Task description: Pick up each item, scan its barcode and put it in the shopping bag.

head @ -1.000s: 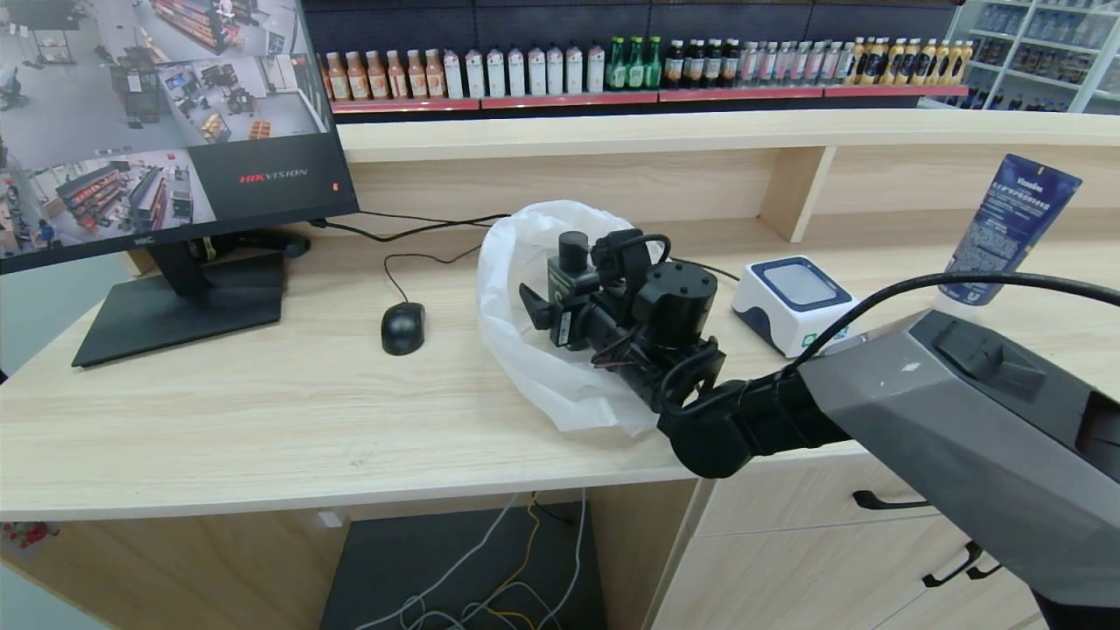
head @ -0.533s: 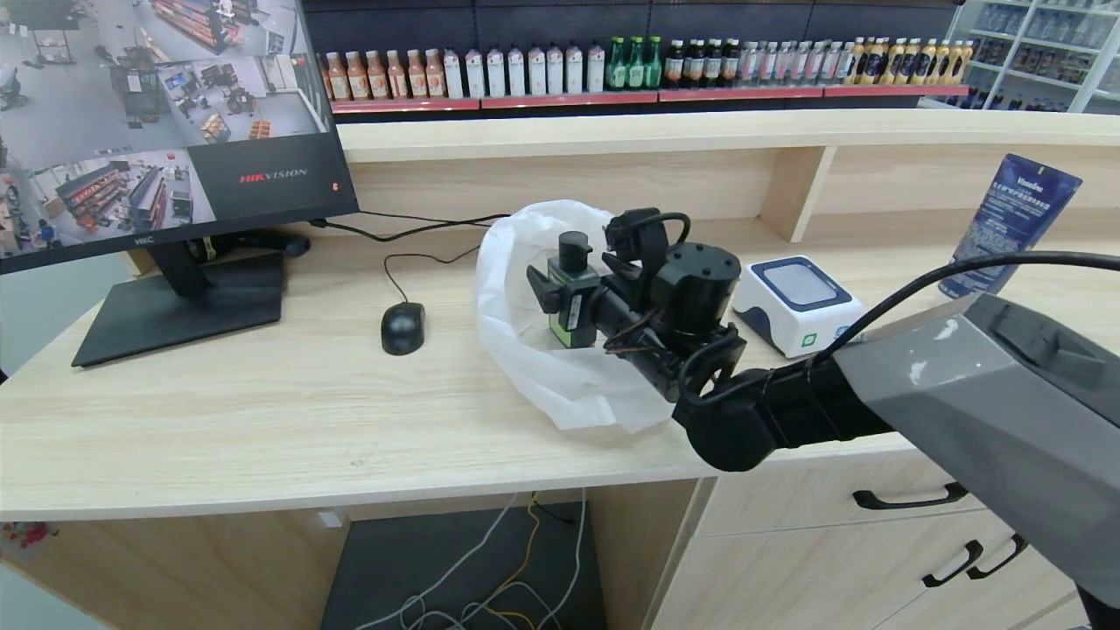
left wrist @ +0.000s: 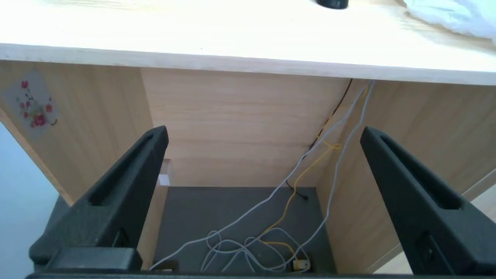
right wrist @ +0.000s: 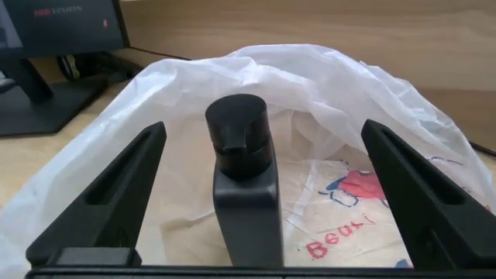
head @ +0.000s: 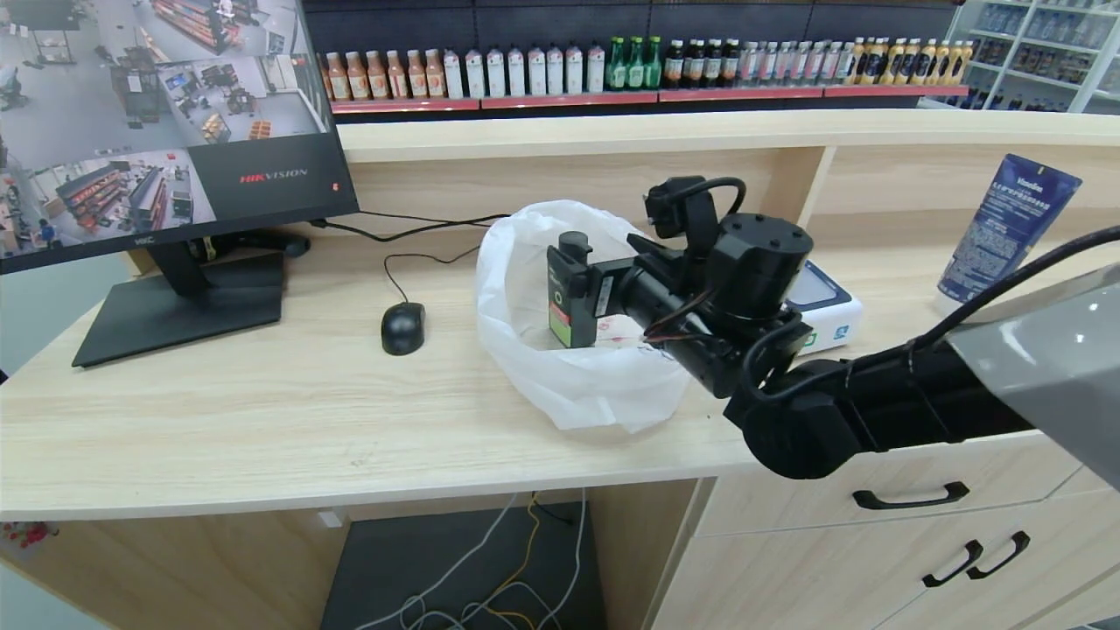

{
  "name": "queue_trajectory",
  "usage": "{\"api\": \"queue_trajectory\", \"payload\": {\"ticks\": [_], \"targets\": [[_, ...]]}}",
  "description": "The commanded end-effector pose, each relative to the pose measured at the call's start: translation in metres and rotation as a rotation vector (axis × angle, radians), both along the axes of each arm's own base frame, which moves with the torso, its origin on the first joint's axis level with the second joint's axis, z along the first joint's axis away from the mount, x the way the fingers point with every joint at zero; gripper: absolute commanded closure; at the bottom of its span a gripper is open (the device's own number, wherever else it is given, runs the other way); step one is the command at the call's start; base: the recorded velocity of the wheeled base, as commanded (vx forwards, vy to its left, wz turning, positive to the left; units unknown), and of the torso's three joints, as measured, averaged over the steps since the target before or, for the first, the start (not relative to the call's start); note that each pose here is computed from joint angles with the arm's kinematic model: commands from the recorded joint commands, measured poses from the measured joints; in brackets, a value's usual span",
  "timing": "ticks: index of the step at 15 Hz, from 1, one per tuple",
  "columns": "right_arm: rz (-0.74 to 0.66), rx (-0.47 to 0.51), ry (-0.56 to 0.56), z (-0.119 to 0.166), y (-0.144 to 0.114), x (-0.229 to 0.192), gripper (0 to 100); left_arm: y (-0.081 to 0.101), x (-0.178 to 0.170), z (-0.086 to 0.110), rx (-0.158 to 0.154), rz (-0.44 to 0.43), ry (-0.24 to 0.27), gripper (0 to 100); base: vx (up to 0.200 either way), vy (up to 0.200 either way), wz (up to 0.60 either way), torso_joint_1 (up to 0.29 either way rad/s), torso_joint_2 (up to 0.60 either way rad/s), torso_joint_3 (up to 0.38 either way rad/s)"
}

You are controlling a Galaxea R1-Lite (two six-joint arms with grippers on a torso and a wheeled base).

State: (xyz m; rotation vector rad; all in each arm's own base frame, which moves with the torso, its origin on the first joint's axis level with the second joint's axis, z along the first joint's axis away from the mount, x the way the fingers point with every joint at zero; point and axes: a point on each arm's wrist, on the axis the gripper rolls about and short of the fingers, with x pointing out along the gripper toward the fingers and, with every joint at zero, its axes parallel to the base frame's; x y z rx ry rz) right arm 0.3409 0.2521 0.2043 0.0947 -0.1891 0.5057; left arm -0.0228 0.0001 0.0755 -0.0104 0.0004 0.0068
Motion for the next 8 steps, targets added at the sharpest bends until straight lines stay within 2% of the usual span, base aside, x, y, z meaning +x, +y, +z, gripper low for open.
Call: {"api": "queue_trajectory", "payload": {"ticks": [1,6,8], "targets": [[0.000,0.019,-0.026,0.019,-0.014,-0.019,0,0.000,0.000,0.000,0.000,0.001,0.000,0,0.000,0.000,0.00,0.000,0.00,0.000],[0.000,0.023,-0.035,0.015,-0.040,-0.054,0,0.000,0.000,0.000,0.000,0.001,0.000,0,0.000,0.000,0.00,0.000,0.00,0.000],[0.003,0.028,-0.042,0.000,-0.051,-0.070,0,0.000,0.000,0.000,0.000,0.001,0.000,0,0.000,0.000,0.00,0.000,0.00,0.000]]}}
